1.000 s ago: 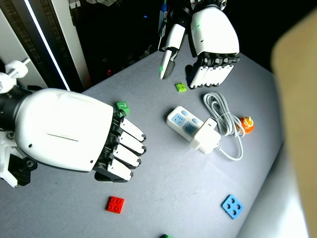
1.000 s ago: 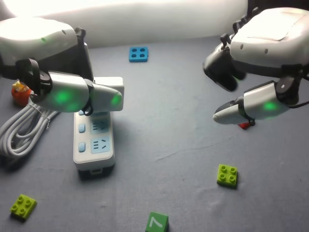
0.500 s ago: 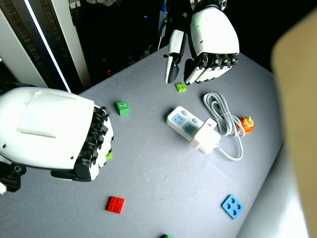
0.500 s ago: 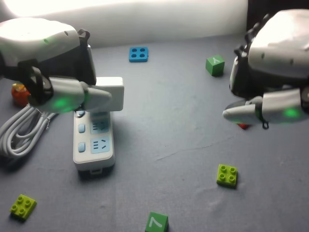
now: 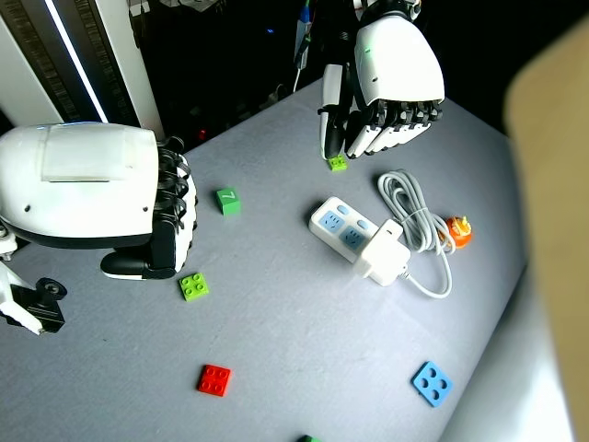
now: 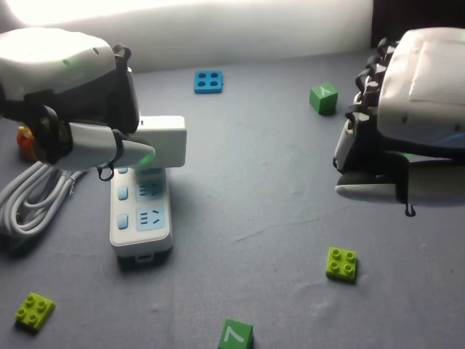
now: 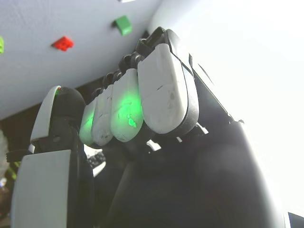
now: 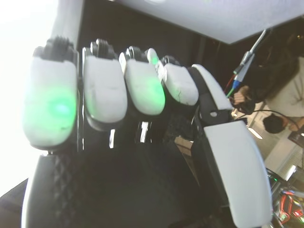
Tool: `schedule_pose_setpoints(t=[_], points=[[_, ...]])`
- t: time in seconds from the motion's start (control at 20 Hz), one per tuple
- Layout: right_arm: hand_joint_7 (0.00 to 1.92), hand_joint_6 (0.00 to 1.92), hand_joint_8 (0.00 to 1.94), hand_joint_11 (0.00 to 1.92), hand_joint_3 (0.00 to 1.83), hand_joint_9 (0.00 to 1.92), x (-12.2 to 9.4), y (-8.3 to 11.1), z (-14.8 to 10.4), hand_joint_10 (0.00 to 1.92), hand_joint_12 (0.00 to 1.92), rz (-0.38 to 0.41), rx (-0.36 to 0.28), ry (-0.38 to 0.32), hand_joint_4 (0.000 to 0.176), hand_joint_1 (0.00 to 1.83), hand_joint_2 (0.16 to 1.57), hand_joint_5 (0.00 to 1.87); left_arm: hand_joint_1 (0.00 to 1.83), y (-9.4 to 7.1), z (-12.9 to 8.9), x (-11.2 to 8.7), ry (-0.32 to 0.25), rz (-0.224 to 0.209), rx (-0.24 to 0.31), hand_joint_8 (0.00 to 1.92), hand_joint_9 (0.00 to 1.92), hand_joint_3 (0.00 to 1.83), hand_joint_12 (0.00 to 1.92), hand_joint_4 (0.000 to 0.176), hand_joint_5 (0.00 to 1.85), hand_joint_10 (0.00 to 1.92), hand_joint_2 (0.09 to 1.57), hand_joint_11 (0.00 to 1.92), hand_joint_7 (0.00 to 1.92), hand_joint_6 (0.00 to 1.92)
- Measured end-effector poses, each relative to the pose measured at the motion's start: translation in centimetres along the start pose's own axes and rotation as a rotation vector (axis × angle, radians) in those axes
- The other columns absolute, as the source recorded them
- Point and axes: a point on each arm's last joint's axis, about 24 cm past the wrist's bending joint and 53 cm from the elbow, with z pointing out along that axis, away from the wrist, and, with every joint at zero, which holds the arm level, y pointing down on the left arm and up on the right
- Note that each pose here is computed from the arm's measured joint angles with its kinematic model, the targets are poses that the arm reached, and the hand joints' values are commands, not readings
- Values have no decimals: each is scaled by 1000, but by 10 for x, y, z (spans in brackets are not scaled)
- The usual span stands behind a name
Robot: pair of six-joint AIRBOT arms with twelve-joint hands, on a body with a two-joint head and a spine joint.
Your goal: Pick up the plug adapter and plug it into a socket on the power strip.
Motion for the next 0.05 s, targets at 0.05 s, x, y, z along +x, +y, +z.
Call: schedule_pose_setpoints(t=[0.05], points=[[1416, 1921, 1941, 1563, 0, 1482, 2, 1, -1, 1921, 1921, -1, -9, 3, 176, 773, 1481, 1282, 1177, 0, 0, 0, -1, -1, -1, 1921, 1588, 3, 1921, 176, 1459, 1921, 1310, 1604, 1556, 1921]])
